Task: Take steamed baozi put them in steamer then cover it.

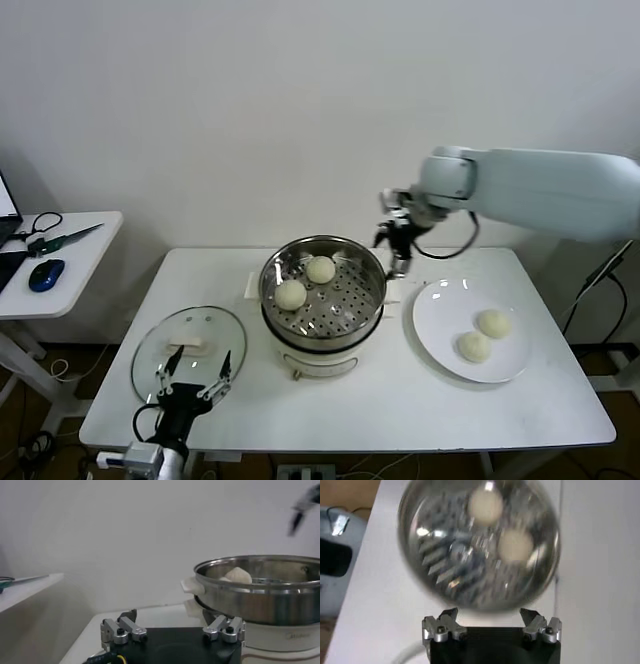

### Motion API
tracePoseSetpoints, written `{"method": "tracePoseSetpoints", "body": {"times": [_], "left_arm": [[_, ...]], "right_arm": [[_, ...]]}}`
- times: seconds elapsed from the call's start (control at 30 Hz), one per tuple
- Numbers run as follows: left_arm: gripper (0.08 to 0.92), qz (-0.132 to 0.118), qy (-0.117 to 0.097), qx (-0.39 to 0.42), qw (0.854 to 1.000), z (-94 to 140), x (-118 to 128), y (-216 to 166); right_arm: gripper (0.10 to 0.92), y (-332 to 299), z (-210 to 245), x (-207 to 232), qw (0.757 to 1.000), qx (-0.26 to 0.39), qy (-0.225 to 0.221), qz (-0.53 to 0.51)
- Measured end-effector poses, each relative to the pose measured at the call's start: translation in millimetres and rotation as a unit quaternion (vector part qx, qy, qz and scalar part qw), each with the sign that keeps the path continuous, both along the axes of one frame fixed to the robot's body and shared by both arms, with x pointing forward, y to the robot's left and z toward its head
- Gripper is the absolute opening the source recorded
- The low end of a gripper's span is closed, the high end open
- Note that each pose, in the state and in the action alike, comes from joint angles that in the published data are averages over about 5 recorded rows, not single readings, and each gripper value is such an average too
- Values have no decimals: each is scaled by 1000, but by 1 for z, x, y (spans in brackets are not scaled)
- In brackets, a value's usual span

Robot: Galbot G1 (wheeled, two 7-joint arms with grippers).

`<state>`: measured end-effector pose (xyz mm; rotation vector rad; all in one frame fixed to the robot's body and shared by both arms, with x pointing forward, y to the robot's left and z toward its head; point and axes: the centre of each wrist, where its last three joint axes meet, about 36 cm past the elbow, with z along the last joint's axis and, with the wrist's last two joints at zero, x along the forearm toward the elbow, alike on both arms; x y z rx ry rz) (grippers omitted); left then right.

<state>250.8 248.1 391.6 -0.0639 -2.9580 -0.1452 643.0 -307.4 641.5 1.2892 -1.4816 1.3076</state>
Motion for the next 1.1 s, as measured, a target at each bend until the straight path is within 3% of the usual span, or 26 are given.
{"method": "tracePoseSetpoints", "body": {"times": [0.4, 1.1], "left_arm": [[823, 4, -2, 1, 1000, 2, -4, 4], [823, 5, 0, 2, 1000, 2, -8, 4]], "right_arm": [[823, -72, -76, -27, 998, -41, 25, -35], [823, -92, -167, -40, 995, -71, 42, -57]]}}
